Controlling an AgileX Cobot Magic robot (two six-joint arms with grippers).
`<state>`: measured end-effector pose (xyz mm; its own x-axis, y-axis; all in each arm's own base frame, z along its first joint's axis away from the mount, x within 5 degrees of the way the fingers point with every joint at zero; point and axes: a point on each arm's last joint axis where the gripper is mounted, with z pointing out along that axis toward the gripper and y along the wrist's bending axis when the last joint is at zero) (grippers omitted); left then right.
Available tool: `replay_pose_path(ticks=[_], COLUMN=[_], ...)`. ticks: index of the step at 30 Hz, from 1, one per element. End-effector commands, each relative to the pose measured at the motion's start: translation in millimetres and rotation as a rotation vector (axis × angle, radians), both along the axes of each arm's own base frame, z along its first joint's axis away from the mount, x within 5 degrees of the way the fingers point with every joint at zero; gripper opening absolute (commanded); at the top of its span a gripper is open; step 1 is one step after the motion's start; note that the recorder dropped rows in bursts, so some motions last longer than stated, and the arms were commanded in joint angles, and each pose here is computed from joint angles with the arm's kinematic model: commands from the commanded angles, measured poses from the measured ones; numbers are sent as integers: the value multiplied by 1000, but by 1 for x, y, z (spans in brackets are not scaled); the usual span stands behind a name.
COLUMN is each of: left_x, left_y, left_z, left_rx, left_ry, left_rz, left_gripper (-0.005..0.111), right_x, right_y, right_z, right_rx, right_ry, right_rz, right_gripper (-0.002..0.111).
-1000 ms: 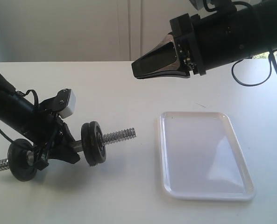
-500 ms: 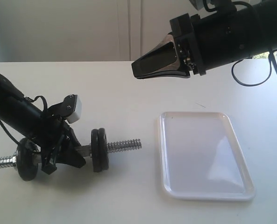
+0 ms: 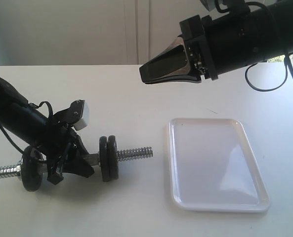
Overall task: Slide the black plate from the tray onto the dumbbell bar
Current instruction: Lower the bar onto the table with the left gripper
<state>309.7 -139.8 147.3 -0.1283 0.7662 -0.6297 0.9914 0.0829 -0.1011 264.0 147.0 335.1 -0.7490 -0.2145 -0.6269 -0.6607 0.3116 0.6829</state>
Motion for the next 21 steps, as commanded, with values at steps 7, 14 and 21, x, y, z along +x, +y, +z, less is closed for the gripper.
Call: replay_pose_path(ticks=[7, 14, 21], left_x=[-2, -3, -3], left_y=[-8, -7, -3], left_z=[21, 21, 30], left_rx=[-94, -85, -43], left_ry=[24, 49, 20], left_rz=[30, 54, 62], left_gripper=[26, 54, 55], right_x=[-1, -1, -1], right_y=[-3, -3, -3], right_z=[3, 3, 3], right_rx=[-3, -4, -4], right_ry=[-13, -20, -20], right_rz=[-2, 1, 1], right_gripper=[0, 0, 0])
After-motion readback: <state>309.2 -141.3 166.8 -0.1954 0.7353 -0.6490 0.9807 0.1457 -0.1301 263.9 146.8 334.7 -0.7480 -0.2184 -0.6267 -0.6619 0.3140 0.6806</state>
